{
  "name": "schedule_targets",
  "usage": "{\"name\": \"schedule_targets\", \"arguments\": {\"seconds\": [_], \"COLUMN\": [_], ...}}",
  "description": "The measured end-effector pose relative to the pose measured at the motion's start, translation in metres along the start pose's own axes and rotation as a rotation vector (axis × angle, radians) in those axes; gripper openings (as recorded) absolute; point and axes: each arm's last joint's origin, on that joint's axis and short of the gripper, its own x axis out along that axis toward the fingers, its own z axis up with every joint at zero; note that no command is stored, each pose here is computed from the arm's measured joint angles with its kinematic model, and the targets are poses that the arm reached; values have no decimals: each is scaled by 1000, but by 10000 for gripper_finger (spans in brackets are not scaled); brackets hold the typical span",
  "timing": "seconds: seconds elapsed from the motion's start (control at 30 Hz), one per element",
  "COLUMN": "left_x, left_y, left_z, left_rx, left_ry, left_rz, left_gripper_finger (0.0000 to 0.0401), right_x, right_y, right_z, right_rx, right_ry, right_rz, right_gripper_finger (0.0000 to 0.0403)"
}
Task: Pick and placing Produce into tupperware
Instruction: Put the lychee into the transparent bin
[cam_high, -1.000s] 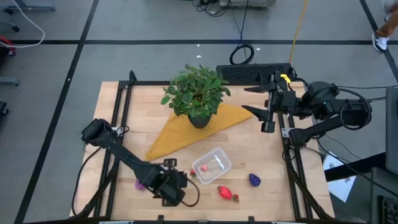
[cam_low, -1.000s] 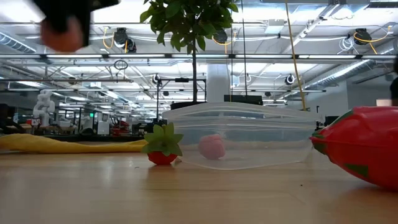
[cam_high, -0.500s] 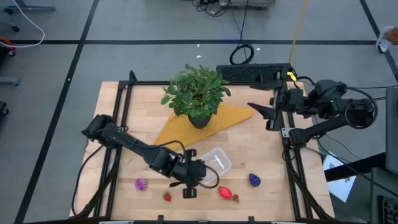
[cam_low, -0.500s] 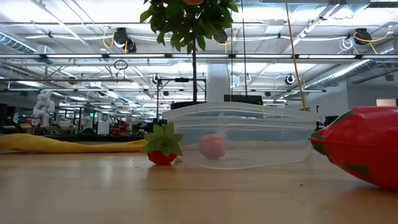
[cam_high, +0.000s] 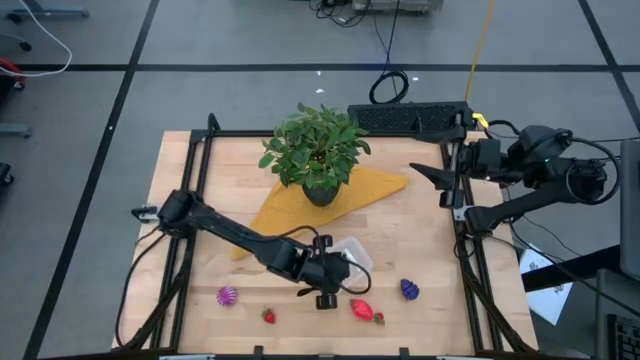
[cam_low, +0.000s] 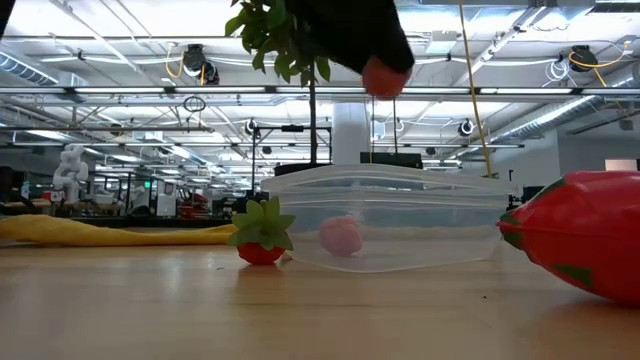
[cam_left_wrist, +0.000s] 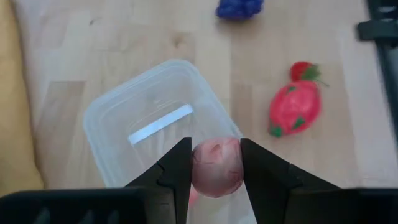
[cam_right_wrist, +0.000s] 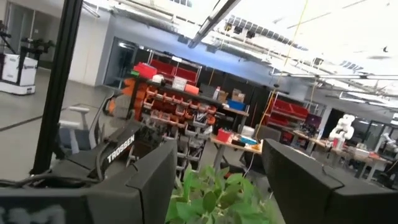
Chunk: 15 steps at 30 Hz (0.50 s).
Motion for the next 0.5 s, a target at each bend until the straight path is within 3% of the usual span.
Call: {"name": "schedule_targets", "arguments": {"seconds": [0.5], "left_x": [29], "left_y": [3], "left_z": [-22], "left_rx": [-106], "left_ry": [137], "left_rz": [119], "left_gripper_finger": [124], "right_x": [-1], "right_y": [1], "right_z": [-5], "right_rx": [-10], "right_ry": [50], "right_rz": [17], "right_gripper_finger": [228]}}
